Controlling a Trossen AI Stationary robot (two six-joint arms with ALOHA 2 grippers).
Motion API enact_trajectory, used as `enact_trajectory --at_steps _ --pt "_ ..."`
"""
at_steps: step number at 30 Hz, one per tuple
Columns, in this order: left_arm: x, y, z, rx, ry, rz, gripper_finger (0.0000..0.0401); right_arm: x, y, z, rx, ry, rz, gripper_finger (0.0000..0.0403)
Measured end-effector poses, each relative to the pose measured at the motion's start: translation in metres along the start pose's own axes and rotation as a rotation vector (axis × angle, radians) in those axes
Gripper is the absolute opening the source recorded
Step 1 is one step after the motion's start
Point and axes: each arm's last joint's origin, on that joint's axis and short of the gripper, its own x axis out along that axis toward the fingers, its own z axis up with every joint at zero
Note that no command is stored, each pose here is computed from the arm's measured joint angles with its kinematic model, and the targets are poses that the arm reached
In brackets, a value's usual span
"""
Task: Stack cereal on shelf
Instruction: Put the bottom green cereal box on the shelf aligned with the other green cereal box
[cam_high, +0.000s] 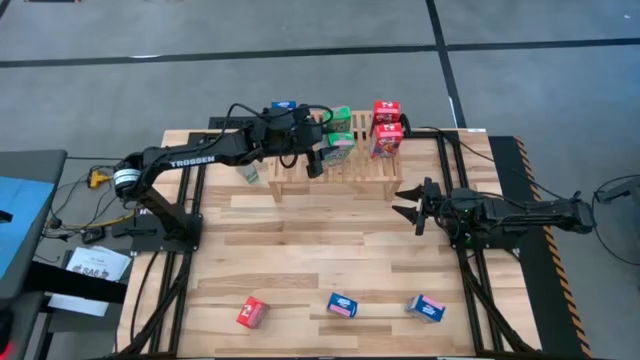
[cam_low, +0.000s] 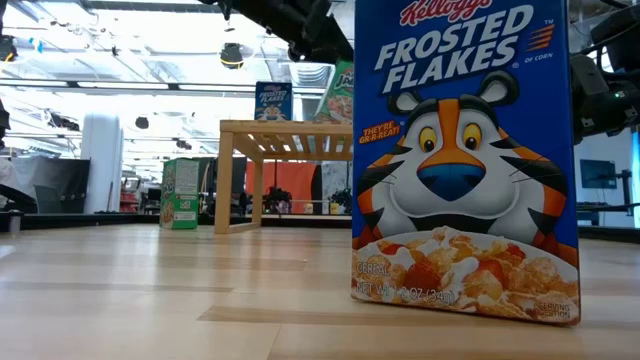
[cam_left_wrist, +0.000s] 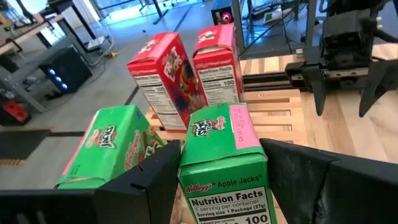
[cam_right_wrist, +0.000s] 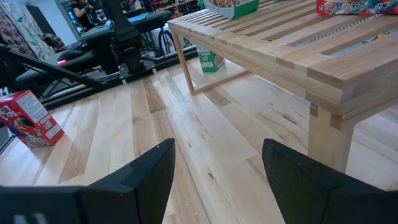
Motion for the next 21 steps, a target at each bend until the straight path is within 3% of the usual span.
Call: enact_trajectory --at_steps 21 --pt "0.005 0.01 0.008 0.001 -0.163 0.032 0.0184 0.0 0.0 0.0 0.0 0.0 0.0 0.0266"
